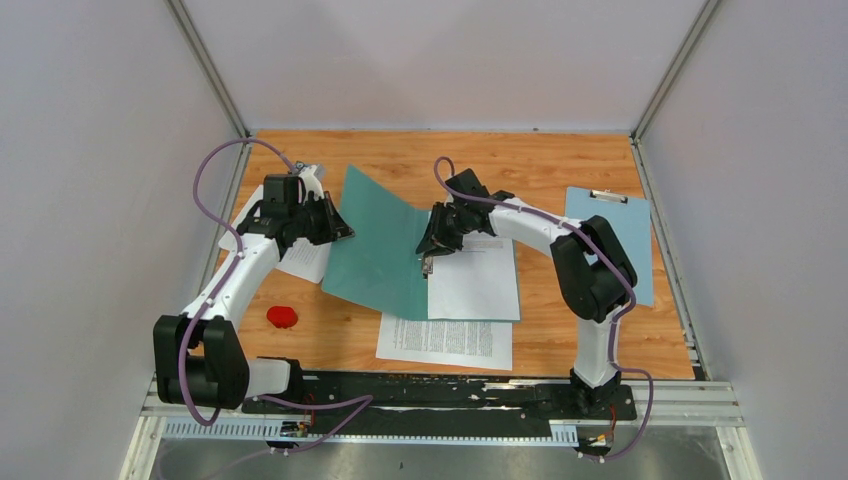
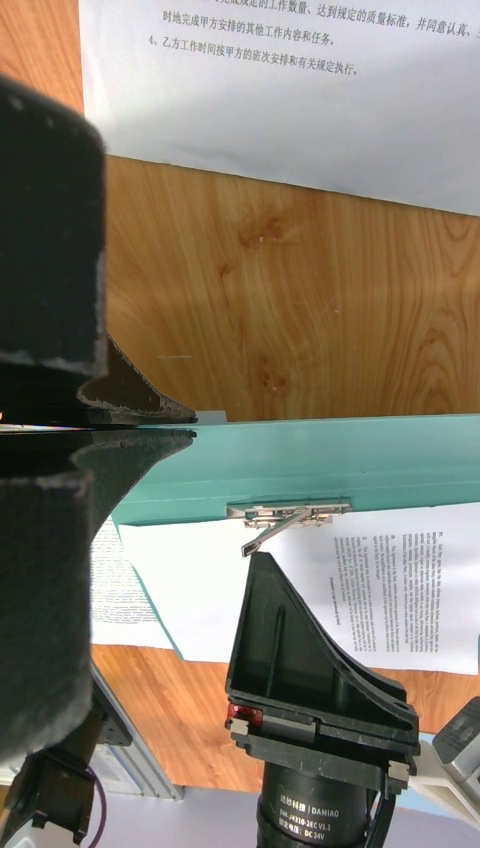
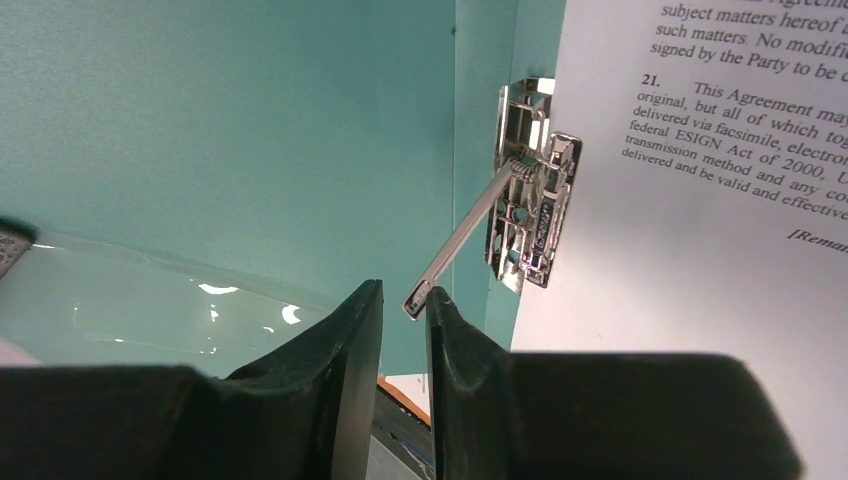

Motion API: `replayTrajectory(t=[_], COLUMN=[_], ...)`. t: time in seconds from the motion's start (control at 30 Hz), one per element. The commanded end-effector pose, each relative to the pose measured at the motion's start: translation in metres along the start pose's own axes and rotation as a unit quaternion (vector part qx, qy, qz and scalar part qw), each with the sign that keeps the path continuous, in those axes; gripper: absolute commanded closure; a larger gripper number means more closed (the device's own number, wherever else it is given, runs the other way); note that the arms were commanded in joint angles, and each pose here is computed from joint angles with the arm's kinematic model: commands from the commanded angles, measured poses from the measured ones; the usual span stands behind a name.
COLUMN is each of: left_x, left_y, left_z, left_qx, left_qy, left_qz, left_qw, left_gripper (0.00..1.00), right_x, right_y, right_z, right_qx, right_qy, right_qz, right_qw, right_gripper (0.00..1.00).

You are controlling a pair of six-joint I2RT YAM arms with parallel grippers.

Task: Put the files into the folder

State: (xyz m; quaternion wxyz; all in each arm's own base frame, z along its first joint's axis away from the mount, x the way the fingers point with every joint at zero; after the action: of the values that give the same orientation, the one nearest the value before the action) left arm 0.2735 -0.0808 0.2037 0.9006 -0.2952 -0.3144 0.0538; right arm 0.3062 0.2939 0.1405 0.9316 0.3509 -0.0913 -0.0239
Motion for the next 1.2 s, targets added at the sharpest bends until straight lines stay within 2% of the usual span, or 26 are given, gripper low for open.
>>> replayTrajectory(t=[0.0, 0.37, 0.73, 1.17], left_x=[0.011, 0.01, 0.01, 0.01], left_y=[-0.007, -0.006, -0.006, -0.005], left_z=[0.005, 0.006, 0.007, 0.006], left_qx=[-0.01, -0.006, -0.003, 0.0], left_qy=[-0.036, -0.037, -0.038, -0.036], left_qz=[-0.021, -0.02, -0.022, -0.021], left_qw=[0.999, 0.999, 0.999, 0.999], left_gripper=[1.0, 1.0, 1.0, 1.0], right_x=[-0.004, -0.011, -0.018, -0.027], right_y=[0.003, 0.001, -0.008, -0.019], right_z=[0.002, 0.001, -0.003, -0.011], right_qx=[0.0, 0.003, -0.005, -0.014], right_qy=[-0.006, -0.008, -0.006, 0.007], right_qz=[-0.011, -0.02, -0.024, -0.025], right_qw=[1.0, 1.0, 1.0, 1.0], right_gripper=[0.77, 0.78, 0.87, 0.88])
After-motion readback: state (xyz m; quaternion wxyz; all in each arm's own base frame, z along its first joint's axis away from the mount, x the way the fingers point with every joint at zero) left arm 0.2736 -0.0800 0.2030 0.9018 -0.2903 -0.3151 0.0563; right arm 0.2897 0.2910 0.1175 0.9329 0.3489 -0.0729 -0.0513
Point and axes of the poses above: each gripper's point midway between its finger pads, its own z axis back along the fingers, its own y axis along the line the jaws close on, x = y × z, the point moved 8 cm from there along z, back along the fingers, and after that the axes turned 2 degrees about z, right-handed, at the moved point
